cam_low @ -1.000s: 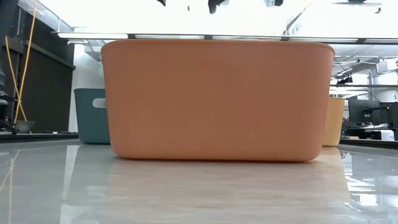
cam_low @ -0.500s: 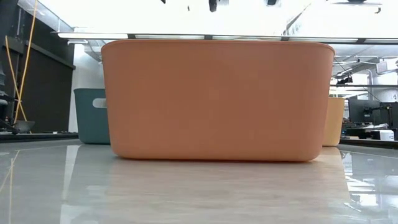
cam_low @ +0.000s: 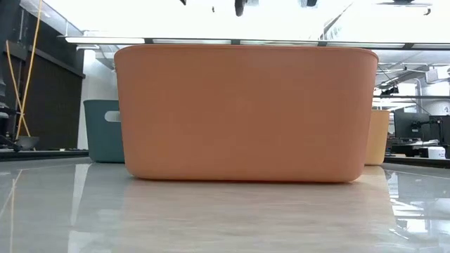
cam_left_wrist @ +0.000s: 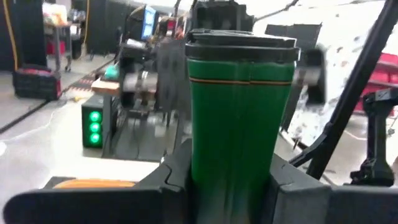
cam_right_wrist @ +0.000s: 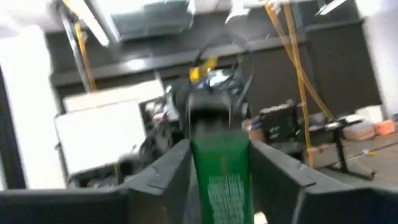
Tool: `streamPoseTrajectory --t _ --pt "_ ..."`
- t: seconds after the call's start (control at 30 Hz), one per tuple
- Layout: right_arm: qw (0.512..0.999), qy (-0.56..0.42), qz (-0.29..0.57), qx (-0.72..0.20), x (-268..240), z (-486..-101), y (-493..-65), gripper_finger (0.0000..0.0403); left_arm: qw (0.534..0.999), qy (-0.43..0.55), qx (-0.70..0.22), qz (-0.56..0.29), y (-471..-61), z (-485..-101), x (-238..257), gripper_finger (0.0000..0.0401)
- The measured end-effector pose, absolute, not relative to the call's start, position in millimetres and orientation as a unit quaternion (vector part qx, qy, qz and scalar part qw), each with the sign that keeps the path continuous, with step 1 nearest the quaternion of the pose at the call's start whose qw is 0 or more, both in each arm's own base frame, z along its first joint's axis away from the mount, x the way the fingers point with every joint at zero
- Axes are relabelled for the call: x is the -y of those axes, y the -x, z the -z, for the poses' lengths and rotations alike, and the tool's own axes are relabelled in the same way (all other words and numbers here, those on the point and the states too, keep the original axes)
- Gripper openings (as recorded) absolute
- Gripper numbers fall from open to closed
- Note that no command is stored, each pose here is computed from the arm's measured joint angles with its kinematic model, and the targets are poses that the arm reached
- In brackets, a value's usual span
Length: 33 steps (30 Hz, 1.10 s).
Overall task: Sort spices by type
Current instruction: Put the black seasoning can into the yellow bin
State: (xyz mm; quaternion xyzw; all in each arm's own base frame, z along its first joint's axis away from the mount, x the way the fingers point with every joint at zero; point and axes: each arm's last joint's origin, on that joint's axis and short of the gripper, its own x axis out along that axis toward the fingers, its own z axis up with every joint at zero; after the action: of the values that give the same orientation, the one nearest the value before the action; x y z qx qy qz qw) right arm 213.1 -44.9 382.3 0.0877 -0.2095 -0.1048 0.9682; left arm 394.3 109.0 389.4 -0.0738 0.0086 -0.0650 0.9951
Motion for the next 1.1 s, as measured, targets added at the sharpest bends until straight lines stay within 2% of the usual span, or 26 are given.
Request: streamPoseTrajectory --t 0.1,0.2,0.33,0.47,0.67,0.87,1.1 --pt "0.961 -0.092 0.123 0.228 44 -389 -205 0.0201 0.995 0.080 -0.024 0.056 -393 -386 -115 0.0080" --pt "0.966 -0.076 0.134 0.208 44 -389 -199 0.0242 0.994 0.085 -0.044 0.045 -387 -385 -121 0.0080" --pt "0.985 -0.053 0.151 0.069 43 -400 -194 0.0271 0.991 0.072 -0.110 0.033 -383 -372 -125 0.0080" --pt "0.982 -0.008 0.154 -0.113 45 -413 -205 0.0275 0.983 0.020 -0.179 0.040 -384 -357 -112 0.0080" --pt "0.961 0.011 0.112 -0.252 52 -435 -230 0.0275 0.964 -0.062 -0.257 0.012 -383 -344 -94 0.0080" --pt "0.946 0.023 0.051 -0.319 55 -438 -260 0.0275 0.956 -0.088 -0.281 -0.014 -384 -341 -85 0.0080" --pt "0.926 0.031 0.040 -0.375 60 -423 -283 0.0275 0.955 -0.087 -0.283 -0.021 -384 -341 -83 0.0080"
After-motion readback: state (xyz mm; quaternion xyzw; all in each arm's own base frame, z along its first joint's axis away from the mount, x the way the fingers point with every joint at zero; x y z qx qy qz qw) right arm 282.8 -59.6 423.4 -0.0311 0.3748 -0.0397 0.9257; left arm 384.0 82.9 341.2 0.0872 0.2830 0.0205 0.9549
